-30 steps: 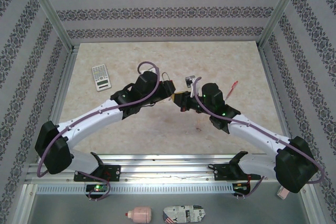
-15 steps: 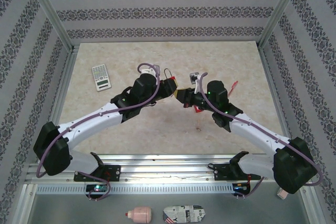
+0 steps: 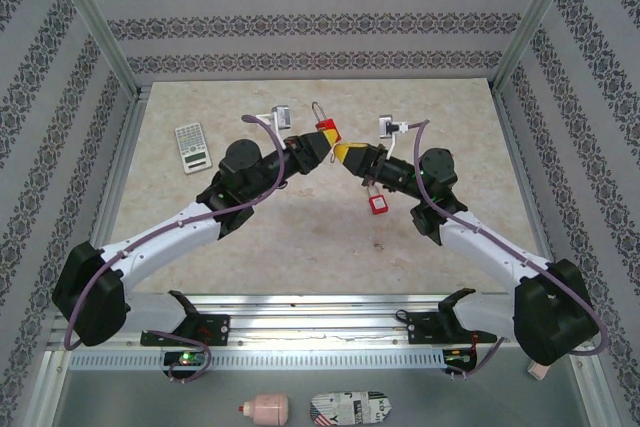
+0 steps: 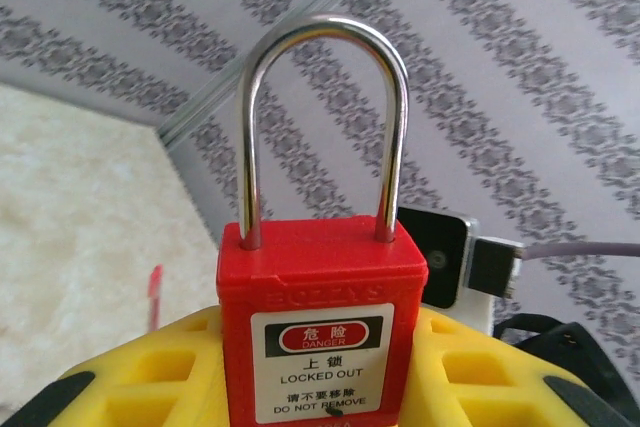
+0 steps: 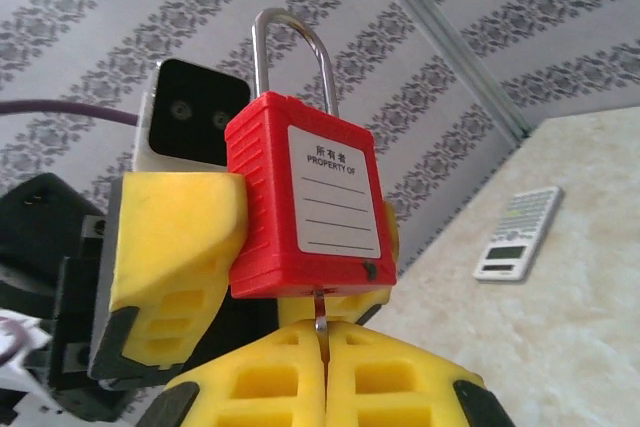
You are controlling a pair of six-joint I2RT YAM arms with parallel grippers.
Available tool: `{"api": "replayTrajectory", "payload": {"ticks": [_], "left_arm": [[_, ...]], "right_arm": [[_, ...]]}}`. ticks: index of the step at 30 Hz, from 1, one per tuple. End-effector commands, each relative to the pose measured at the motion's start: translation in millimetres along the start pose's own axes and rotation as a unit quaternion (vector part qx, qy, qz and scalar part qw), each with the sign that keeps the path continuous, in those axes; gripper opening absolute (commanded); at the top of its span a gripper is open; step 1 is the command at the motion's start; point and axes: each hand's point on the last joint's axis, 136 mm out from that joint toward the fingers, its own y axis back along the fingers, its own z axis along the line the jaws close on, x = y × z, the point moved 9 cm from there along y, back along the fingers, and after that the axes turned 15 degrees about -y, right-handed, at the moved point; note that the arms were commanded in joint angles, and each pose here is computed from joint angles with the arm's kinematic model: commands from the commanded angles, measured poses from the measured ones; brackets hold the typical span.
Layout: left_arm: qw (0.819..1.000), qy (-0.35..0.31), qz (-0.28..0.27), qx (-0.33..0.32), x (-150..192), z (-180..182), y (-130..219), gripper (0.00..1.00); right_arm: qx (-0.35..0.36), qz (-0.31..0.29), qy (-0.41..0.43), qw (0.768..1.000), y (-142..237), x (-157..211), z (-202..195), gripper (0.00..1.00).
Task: Unlock with the key
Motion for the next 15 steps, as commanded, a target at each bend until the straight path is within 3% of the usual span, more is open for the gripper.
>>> {"api": "replayTrajectory", "payload": {"ticks": [1, 7, 10, 15], "left_arm": [[0.971, 0.016, 0.111, 0.210, 34, -42, 8, 0.00], [0.969, 0.011, 0.123, 0.214, 34, -42, 10, 0.00], [0.970, 0.004, 0.129, 0.206, 33, -42, 14, 0.00], [0.969, -0.004, 0.133, 0.209, 33, -44, 19, 0.00]], "right_arm": [[-0.073, -0.036, 0.028, 0.996, -12, -26, 33, 0.00], [-0.038, -0.029, -0.001, 0.999, -18, -27, 14, 0.01], [-0.006, -0.037, -0.025, 0.999, -16, -27, -1, 0.17], [0.013, -0.043, -0.067, 0.997, -17, -30, -18, 0.24]]}}
